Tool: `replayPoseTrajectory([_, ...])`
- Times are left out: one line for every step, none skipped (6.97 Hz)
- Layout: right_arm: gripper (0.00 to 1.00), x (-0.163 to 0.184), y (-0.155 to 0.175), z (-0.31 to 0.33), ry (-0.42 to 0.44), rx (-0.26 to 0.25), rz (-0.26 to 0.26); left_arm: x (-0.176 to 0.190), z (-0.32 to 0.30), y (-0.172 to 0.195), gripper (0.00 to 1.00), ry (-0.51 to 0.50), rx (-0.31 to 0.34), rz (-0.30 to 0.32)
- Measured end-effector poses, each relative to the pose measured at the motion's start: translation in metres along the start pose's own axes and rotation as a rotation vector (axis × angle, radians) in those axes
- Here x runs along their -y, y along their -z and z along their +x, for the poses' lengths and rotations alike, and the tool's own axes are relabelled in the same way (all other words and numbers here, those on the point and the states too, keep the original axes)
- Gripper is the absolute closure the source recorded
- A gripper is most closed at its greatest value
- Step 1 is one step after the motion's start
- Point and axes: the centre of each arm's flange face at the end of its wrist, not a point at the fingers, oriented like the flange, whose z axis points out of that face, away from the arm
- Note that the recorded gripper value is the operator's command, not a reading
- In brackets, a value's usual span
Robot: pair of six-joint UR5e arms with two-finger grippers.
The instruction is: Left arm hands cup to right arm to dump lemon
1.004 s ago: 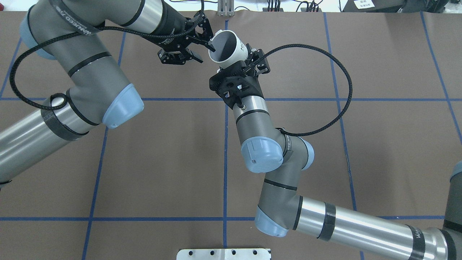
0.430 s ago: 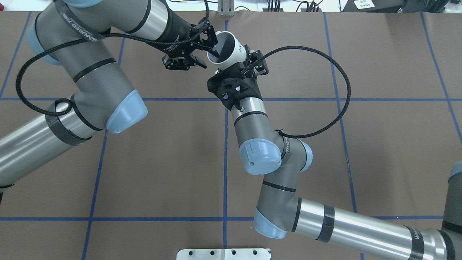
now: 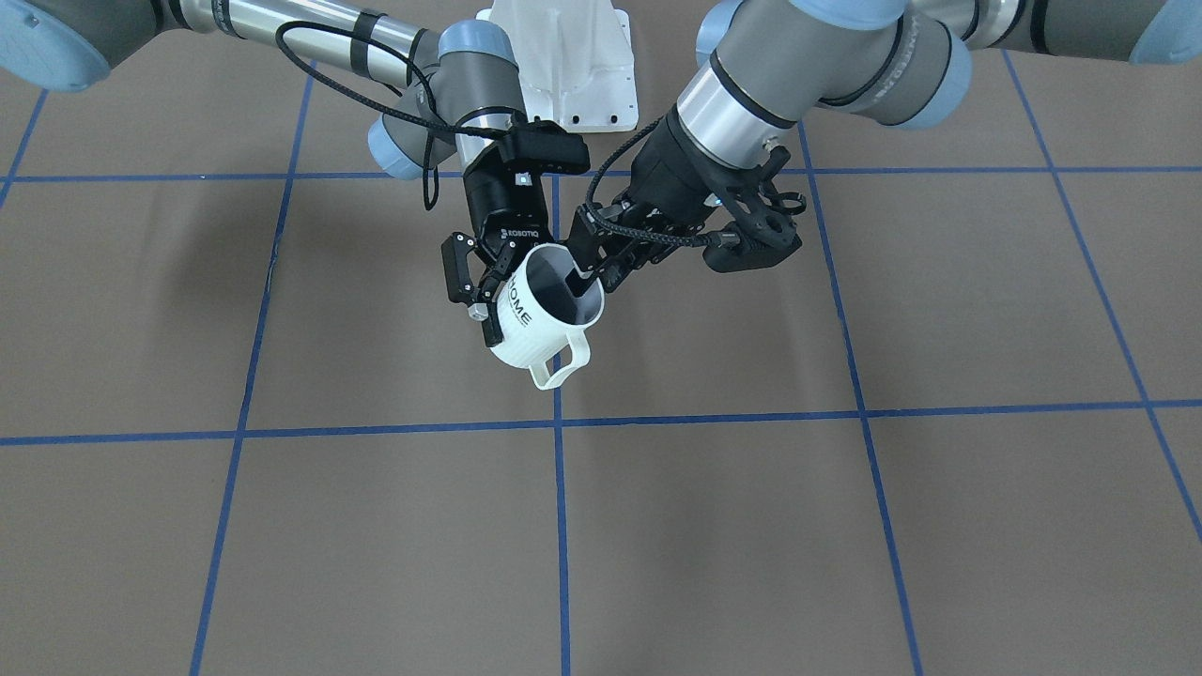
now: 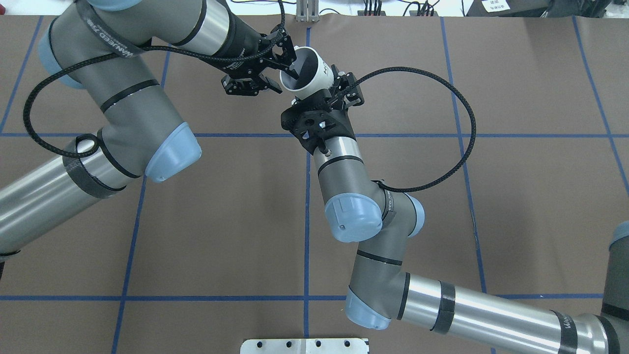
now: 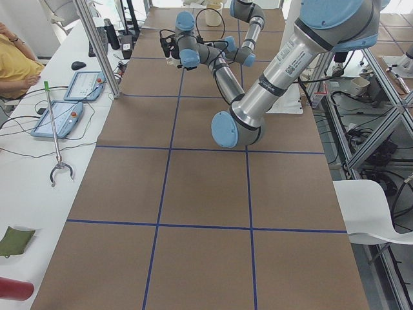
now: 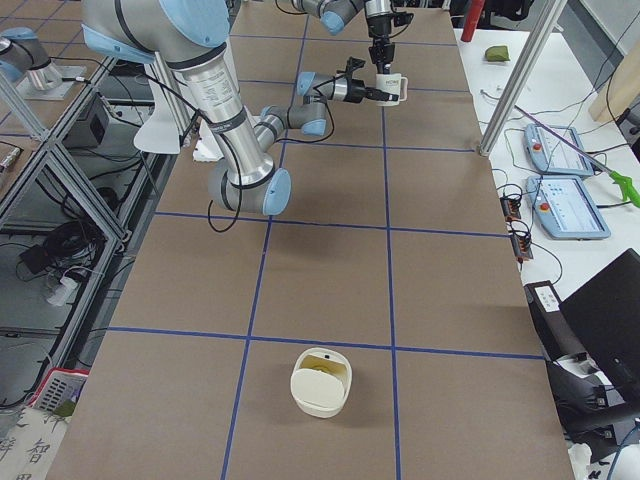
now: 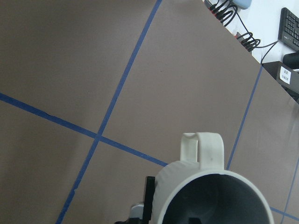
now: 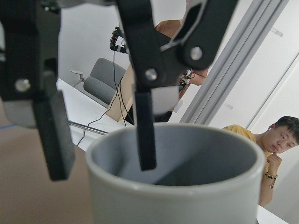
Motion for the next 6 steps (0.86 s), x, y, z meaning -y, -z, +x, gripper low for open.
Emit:
replayPoseTrajectory([0.99, -0.0006, 0.001, -0.0001, -0.001, 0.002, 0.0, 0.0005, -0.0006, -0.0007, 0.56, 0.001, 0.002, 0.0])
replayPoseTrajectory([0.99, -0.0011, 0.0018, 0.0005, -0.002, 0.002, 0.001, 0.0011, -0.0012, -0.0013, 0.56, 0.001, 0.003, 0.001])
replayPoseTrajectory([0.99, -0.0012, 0.0023, 0.0007, -0.003, 0.003, 0.002, 0.0012, -0.0013, -0.0015, 0.61, 0.0, 0.004, 0.001])
replayPoseTrajectory([0.99, -0.0014, 0.0023, 0.0007, -0.003, 0.003, 0.002, 0.0013, -0.0013, -0.0017, 0.67, 0.0, 0.004, 0.001])
replayPoseTrajectory([0.99, -0.0015, 0.0023, 0.0008, -0.003, 0.003, 0.001, 0.0012, -0.001, -0.0016, 0.71, -0.001, 0.004, 0.001])
replayPoseTrajectory([0.95, -0.0017, 0.0023, 0.0006, -0.002, 0.003, 0.001, 0.0011, -0.0007, -0.0015, 0.91, -0.001, 0.003, 0.001])
